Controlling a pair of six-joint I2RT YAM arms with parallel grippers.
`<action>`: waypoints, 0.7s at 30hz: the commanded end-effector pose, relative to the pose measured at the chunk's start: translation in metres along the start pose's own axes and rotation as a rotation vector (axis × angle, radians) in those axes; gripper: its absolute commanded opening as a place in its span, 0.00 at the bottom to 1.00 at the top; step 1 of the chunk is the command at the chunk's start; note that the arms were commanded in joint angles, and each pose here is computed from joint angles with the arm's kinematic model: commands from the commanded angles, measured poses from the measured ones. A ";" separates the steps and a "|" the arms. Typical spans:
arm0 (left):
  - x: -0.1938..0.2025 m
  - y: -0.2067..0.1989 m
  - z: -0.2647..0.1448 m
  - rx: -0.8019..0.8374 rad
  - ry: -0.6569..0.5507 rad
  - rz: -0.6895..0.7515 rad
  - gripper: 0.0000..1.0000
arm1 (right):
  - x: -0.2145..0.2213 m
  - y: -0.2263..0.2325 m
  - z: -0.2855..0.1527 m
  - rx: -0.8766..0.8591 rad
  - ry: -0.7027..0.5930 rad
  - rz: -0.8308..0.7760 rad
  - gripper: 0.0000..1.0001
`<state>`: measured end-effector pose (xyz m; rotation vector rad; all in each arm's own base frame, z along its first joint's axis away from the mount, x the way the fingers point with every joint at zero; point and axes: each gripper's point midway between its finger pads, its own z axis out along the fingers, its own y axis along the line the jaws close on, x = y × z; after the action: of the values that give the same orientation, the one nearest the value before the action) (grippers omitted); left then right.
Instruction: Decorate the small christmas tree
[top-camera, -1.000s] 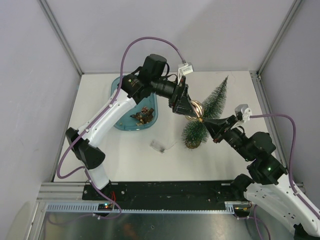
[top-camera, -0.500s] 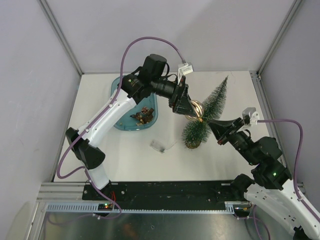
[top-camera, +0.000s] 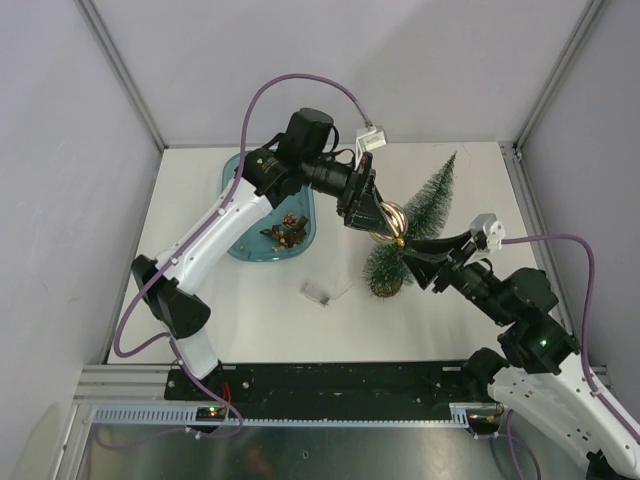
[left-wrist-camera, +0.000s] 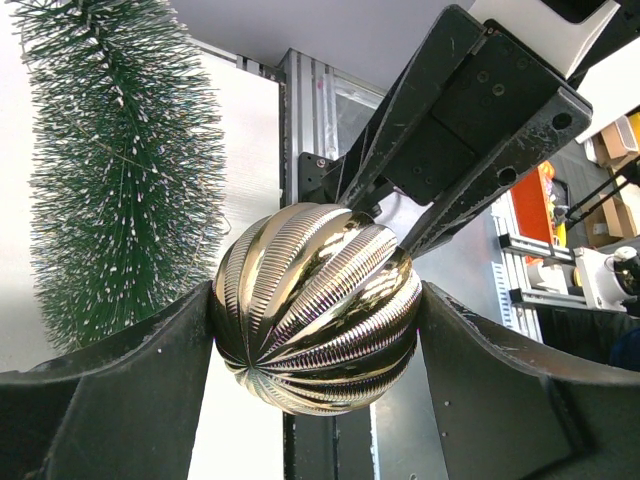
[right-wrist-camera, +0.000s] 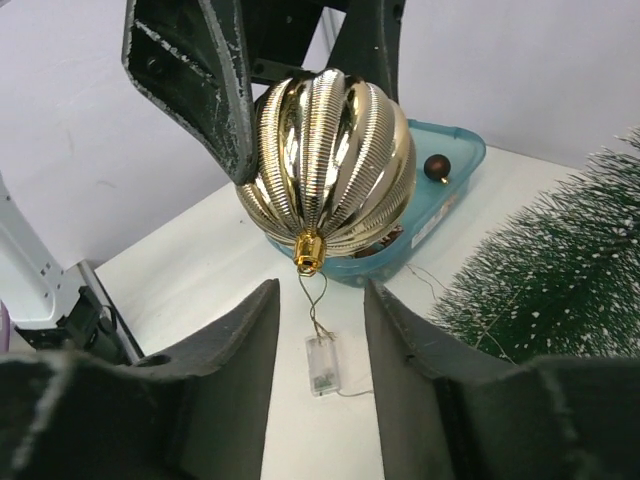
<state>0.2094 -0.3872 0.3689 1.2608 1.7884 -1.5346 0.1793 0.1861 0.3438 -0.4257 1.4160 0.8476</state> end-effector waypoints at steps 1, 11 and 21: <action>-0.015 -0.027 -0.010 0.058 -0.032 0.084 0.43 | -0.009 0.015 0.001 -0.095 -0.030 -0.015 0.39; -0.017 -0.028 -0.012 0.053 -0.036 0.087 0.43 | -0.015 0.013 0.001 -0.095 -0.049 0.005 0.11; -0.015 -0.025 -0.011 0.038 -0.035 0.086 0.43 | -0.016 0.007 -0.003 -0.065 -0.052 0.018 0.00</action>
<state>0.2061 -0.3868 0.3705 1.2796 1.7697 -1.5538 0.1751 0.1881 0.3483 -0.4558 1.3973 0.9090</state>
